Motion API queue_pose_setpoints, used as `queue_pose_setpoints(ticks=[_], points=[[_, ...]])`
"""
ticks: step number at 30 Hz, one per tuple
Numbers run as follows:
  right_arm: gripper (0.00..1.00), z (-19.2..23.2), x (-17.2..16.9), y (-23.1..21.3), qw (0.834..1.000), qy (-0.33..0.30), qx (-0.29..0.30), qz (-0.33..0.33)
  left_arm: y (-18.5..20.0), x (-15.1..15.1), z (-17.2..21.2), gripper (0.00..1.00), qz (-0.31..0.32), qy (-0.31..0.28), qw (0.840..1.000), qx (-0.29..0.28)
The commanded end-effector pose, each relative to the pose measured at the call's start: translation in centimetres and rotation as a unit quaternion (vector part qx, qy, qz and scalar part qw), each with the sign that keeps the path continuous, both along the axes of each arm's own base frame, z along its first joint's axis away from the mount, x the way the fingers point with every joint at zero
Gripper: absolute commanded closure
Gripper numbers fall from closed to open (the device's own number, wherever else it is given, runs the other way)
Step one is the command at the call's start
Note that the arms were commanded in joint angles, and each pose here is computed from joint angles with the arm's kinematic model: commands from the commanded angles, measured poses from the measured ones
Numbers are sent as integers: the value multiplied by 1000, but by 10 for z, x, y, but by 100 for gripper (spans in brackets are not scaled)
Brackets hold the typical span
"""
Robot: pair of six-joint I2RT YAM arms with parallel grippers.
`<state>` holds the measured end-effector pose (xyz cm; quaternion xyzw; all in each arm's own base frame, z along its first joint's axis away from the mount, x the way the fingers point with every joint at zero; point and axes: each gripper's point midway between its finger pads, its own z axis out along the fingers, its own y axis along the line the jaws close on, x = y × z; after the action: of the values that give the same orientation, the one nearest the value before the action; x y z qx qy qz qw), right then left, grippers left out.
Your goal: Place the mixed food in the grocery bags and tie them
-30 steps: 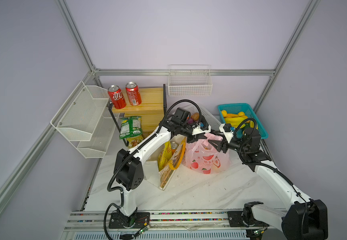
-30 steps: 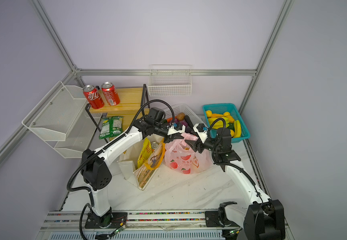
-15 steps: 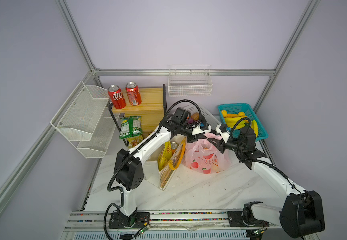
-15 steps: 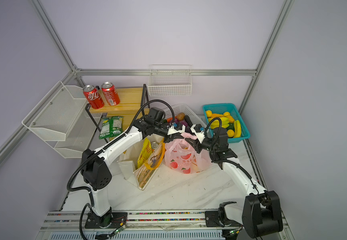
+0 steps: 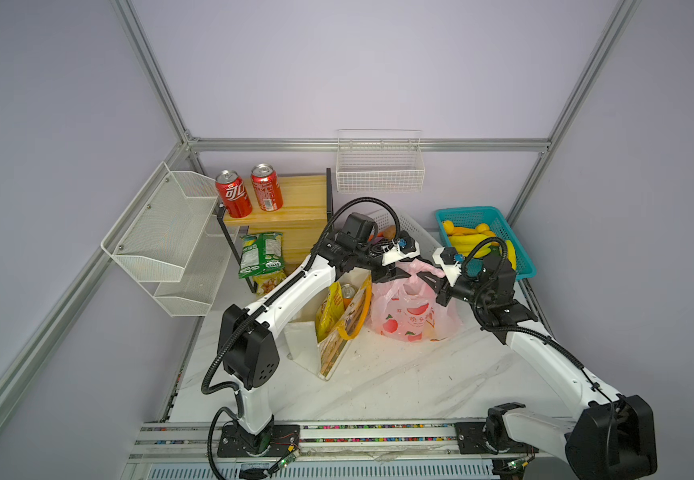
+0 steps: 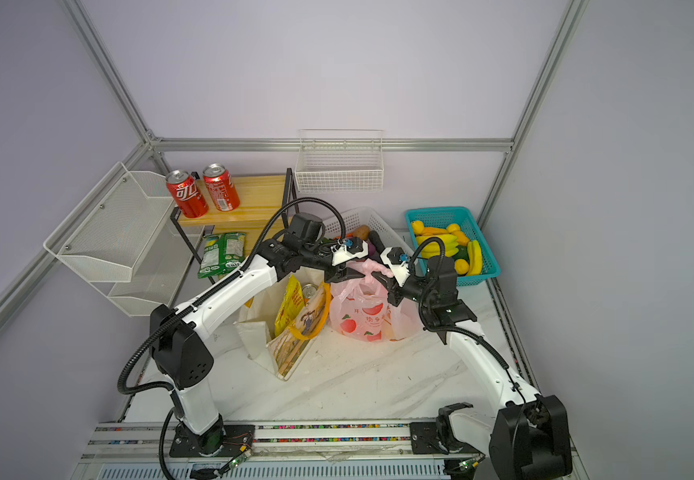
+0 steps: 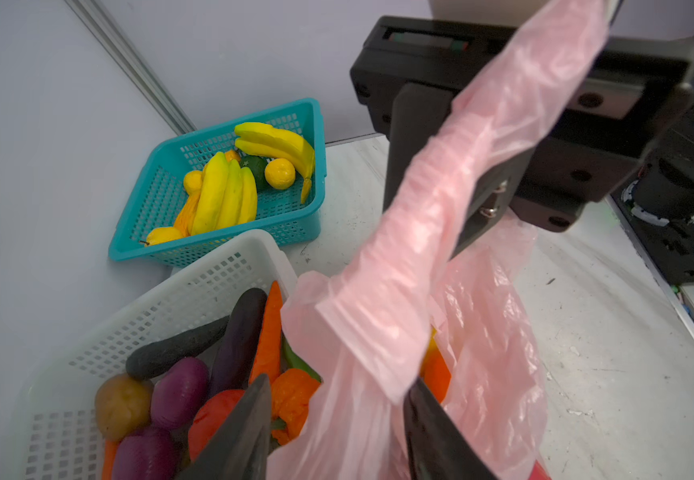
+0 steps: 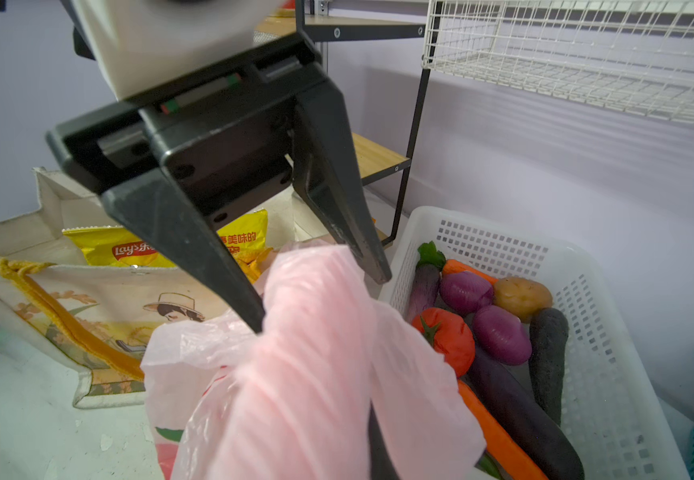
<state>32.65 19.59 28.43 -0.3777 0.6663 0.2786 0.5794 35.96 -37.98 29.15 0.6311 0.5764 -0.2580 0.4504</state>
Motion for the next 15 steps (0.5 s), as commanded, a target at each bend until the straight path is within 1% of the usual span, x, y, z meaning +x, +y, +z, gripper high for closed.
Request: queue_pose_setpoints(ticks=[1, 4, 9, 12, 15], points=[[100, 13, -3, 1, 1000, -26, 14, -2, 5, -5, -8, 47, 23, 17, 999, 14], [100, 14, -3, 3, 1000, -18, 20, 0, 3, 4, -16, 43, 56, -7, 998, 40], [100, 9, -4, 1, 1000, -4, 16, -7, 4, 14, -22, 41, 103, -49, 992, 61], [100, 8, -4, -1, 1000, -3, 15, -13, 6, 17, -23, 39, 117, -66, 989, 69], [100, 9, -3, 0, 1000, -1, 17, -12, 6, 15, -24, 37, 119, -69, 988, 70]])
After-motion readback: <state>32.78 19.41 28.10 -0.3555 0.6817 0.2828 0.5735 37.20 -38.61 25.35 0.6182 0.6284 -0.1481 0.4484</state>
